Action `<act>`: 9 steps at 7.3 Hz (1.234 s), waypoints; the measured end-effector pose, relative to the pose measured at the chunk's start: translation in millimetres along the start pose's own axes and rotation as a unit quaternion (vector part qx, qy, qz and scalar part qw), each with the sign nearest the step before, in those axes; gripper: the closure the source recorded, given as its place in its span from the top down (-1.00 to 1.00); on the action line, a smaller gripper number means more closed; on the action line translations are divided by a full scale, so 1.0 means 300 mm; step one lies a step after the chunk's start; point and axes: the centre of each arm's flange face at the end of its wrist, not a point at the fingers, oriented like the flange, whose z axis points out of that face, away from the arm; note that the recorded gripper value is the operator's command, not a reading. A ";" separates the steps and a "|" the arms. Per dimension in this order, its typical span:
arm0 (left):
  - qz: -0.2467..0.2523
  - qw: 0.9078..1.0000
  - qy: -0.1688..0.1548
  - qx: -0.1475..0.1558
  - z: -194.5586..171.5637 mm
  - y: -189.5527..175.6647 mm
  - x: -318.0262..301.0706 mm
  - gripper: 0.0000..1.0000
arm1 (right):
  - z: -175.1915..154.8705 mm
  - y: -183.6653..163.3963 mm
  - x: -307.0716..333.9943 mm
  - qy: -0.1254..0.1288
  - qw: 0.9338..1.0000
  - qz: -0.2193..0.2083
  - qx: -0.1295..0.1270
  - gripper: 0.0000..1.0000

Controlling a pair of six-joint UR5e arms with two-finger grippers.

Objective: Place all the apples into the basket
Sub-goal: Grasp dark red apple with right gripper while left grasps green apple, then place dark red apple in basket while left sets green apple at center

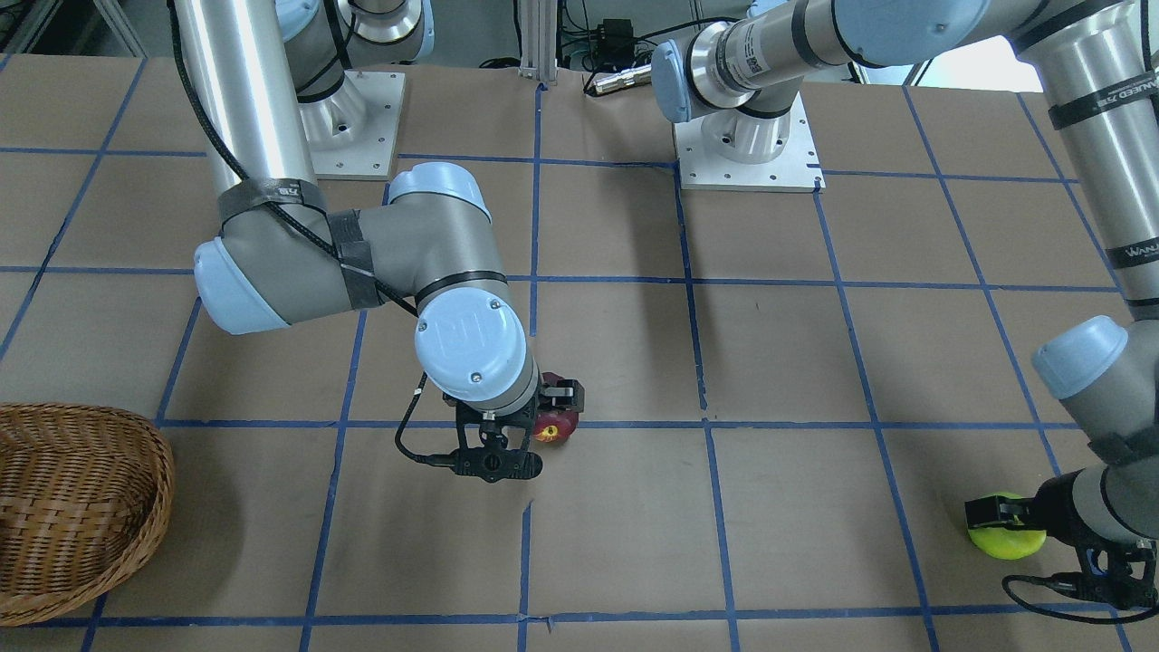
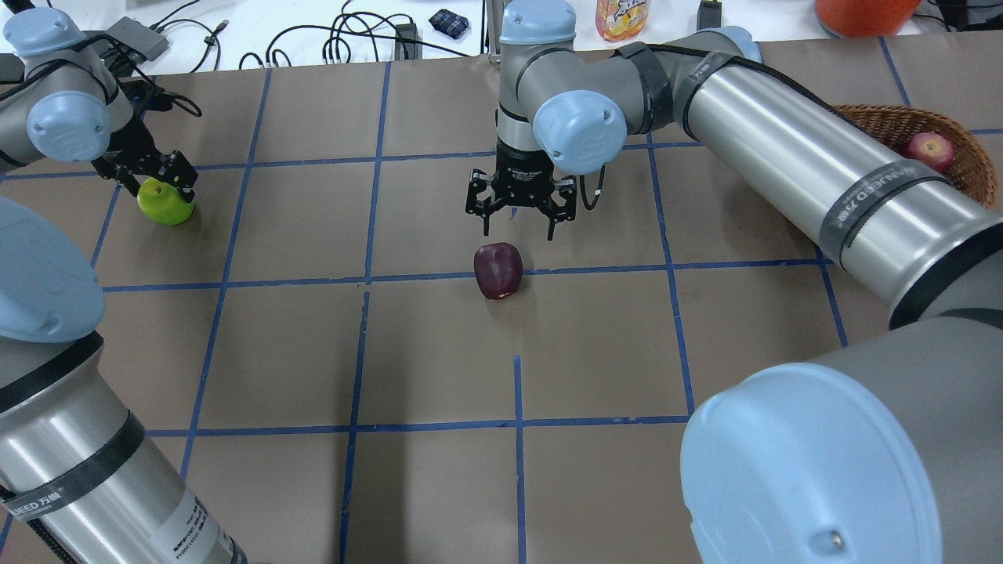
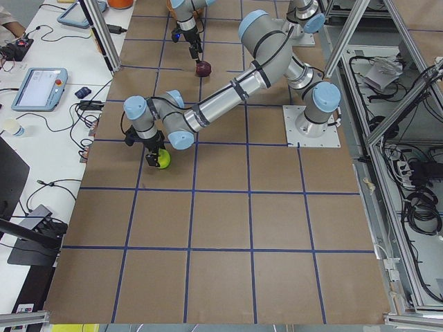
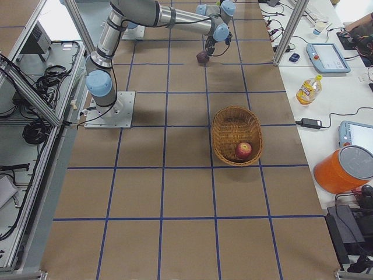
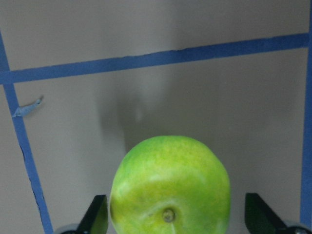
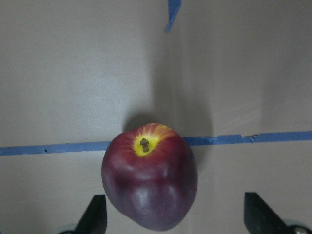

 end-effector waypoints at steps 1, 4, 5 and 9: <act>-0.002 1.000 0.002 -0.001 0.009 0.003 -0.008 0.36 | 0.044 0.001 -0.024 0.002 1.000 -0.003 -0.008 1.00; -0.004 1.000 0.005 0.000 0.006 0.004 -0.014 -0.52 | 0.149 -0.021 -0.054 0.001 1.000 -0.007 -0.024 0.98; -0.004 1.000 0.006 0.003 -0.013 0.003 -0.006 -0.52 | 0.176 -0.025 -0.061 0.004 1.000 -0.009 -0.027 -0.37; 0.005 0.998 0.059 -0.018 -0.147 -0.002 0.263 -0.52 | 0.105 -0.038 -0.030 0.012 1.000 -0.011 0.003 -1.00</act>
